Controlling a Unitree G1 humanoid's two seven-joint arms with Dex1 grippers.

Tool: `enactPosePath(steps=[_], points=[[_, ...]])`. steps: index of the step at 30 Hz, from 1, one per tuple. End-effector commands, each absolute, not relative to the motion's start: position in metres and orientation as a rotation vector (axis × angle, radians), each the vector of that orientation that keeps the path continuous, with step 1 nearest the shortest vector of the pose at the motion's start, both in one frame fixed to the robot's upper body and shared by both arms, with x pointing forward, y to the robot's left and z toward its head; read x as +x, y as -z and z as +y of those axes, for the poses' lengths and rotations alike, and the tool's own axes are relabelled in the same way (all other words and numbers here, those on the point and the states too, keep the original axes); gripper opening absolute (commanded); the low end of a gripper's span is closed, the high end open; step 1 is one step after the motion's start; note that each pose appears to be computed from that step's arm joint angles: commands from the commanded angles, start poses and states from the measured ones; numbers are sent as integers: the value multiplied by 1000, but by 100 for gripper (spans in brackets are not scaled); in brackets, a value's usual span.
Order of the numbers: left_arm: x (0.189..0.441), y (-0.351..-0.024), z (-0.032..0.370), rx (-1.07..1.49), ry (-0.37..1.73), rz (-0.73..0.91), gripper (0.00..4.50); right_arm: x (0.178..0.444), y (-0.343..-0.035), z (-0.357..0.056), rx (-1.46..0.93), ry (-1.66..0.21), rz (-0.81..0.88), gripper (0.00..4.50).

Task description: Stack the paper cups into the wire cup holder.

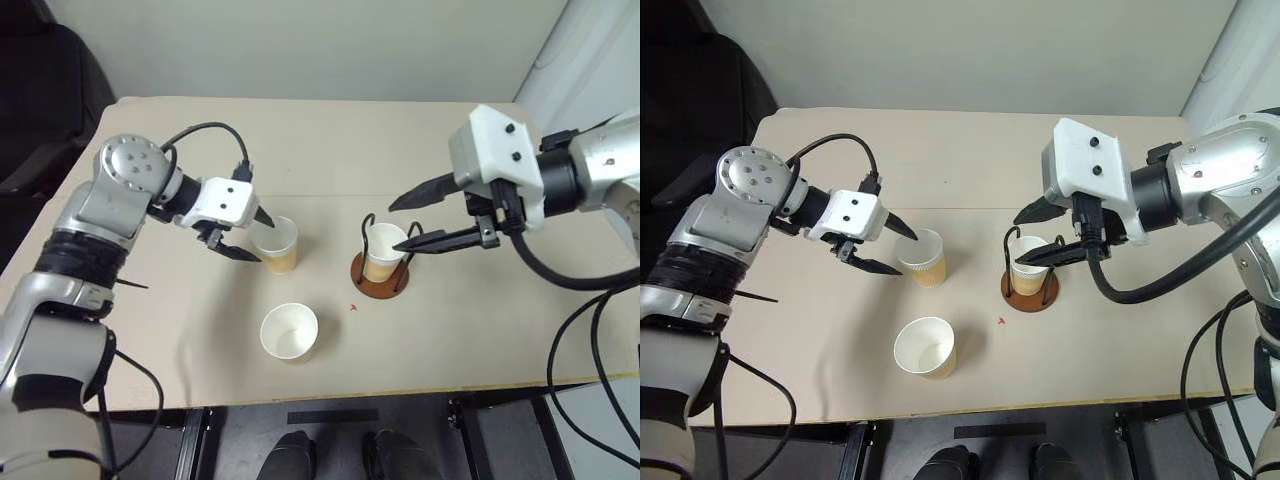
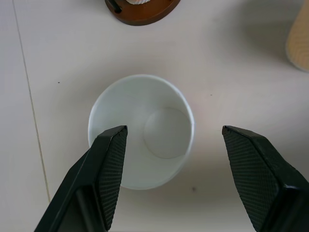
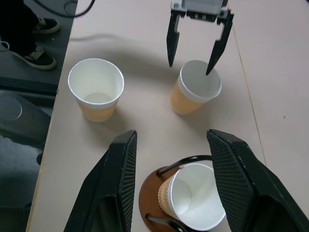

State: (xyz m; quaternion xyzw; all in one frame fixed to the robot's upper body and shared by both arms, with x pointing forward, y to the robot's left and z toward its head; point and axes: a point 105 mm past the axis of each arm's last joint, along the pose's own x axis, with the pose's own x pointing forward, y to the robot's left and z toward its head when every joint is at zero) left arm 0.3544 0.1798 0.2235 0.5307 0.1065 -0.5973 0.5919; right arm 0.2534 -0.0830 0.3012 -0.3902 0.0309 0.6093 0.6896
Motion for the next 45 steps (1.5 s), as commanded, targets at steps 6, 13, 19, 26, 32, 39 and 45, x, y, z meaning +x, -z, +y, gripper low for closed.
enactPosePath(steps=[6,13,19,26,32,39,45], points=[[353,-231,185,1272,1392,250,339,248,-304,-78,-907,-1354,0,226],[353,-228,184,1250,1398,256,339,249,-304,-73,-903,-1356,-20,226],[355,-215,181,1240,1419,256,339,250,-303,-73,-901,-1351,-21,226],[359,-199,178,1291,1428,236,282,249,-302,-75,-902,-1347,-19,230],[362,-193,180,1307,1420,233,77,249,-302,-77,-904,-1345,-13,230],[363,-202,178,1275,1414,202,2,251,-298,-80,-911,-1340,12,230],[364,-219,181,1266,1402,205,2,262,-290,-92,-960,-1294,59,230]])
